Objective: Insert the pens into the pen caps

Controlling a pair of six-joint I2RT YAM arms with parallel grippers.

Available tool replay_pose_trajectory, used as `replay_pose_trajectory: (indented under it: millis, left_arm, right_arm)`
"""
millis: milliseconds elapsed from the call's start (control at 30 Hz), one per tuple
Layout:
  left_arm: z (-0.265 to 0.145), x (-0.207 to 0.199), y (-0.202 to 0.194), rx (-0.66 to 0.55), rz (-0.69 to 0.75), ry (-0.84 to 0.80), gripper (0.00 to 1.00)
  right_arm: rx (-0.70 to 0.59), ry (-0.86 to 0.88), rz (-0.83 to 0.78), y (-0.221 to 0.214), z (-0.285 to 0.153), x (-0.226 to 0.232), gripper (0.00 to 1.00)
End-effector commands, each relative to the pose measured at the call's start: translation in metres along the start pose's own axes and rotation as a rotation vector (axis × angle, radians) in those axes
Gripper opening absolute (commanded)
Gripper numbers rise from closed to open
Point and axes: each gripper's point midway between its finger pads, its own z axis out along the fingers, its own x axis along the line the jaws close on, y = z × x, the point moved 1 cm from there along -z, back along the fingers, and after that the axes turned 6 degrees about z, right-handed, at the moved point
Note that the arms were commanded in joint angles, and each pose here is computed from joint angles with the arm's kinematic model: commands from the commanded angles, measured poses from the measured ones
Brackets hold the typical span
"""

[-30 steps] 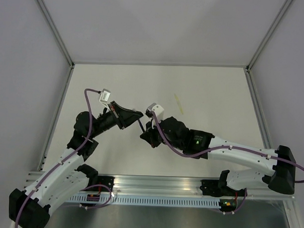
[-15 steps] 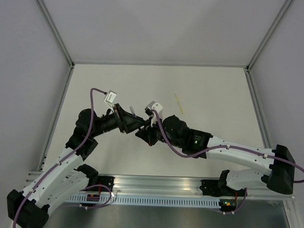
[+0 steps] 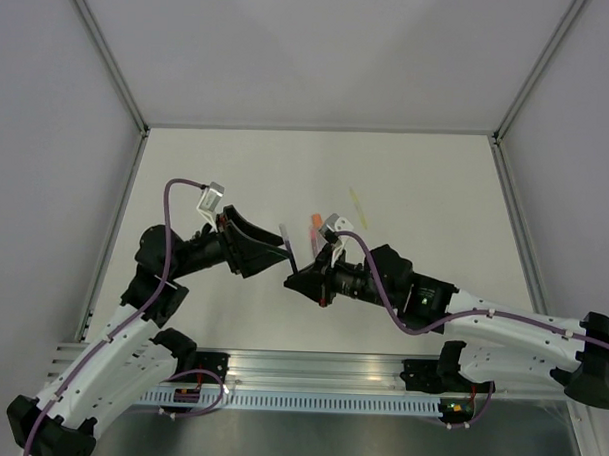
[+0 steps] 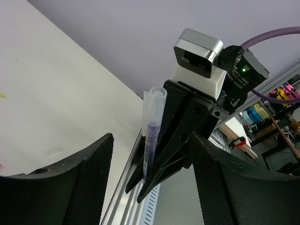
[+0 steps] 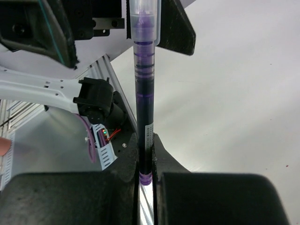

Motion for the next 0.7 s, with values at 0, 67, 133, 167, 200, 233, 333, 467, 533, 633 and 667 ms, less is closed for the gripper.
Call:
replay_pose_trajectory:
  millis: [0,67,133,167,200,233,333,467,533,633,667]
  left_arm:
    - [0.000,-0.023,0.018,-0.035,0.049,-0.073,0.71]
    - [0.000,-0.025,0.021,-0.049,0.055,-0.085,0.71]
    - [-0.001,-0.030,0.024,-0.063,0.056,-0.101,0.71]
    - [-0.002,-0.032,0.026,-0.072,0.060,-0.107,0.71]
    - [-0.002,-0.033,0.027,-0.074,0.058,-0.111,0.71]
    - [-0.003,-0.035,0.028,-0.081,0.063,-0.113,0.71]
    - [-0.003,-0.036,0.030,-0.090,0.070,-0.115,0.70]
    - [-0.002,-0.034,0.029,-0.082,0.072,-0.108,0.68]
    - [-0.002,-0.033,0.028,-0.079,0.074,-0.108,0.66]
    - [-0.002,-0.032,0.027,-0.080,0.077,-0.104,0.64]
    - [-0.002,-0.032,0.027,-0.080,0.078,-0.106,0.62]
  right_arm:
    - [-0.048,0.107,0.039,0.010,-0.009,0.021,0.00]
    - [-0.047,0.134,0.048,0.009,-0.012,0.025,0.00]
    - [-0.048,0.149,0.061,0.008,-0.015,0.027,0.00]
    - [-0.041,0.156,0.065,0.006,-0.015,0.028,0.00]
    - [-0.041,0.161,0.069,0.006,-0.015,0.029,0.00]
    - [-0.035,0.163,0.069,0.004,-0.014,0.029,0.00]
    - [-0.018,0.171,0.078,-0.002,-0.012,0.028,0.00]
    - [-0.017,0.182,0.092,-0.007,-0.010,0.028,0.00]
    - [-0.014,0.194,0.097,-0.007,-0.010,0.030,0.00]
    - [-0.010,0.204,0.102,-0.008,-0.008,0.031,0.00]
    - [-0.009,0.208,0.105,-0.008,-0.008,0.032,0.00]
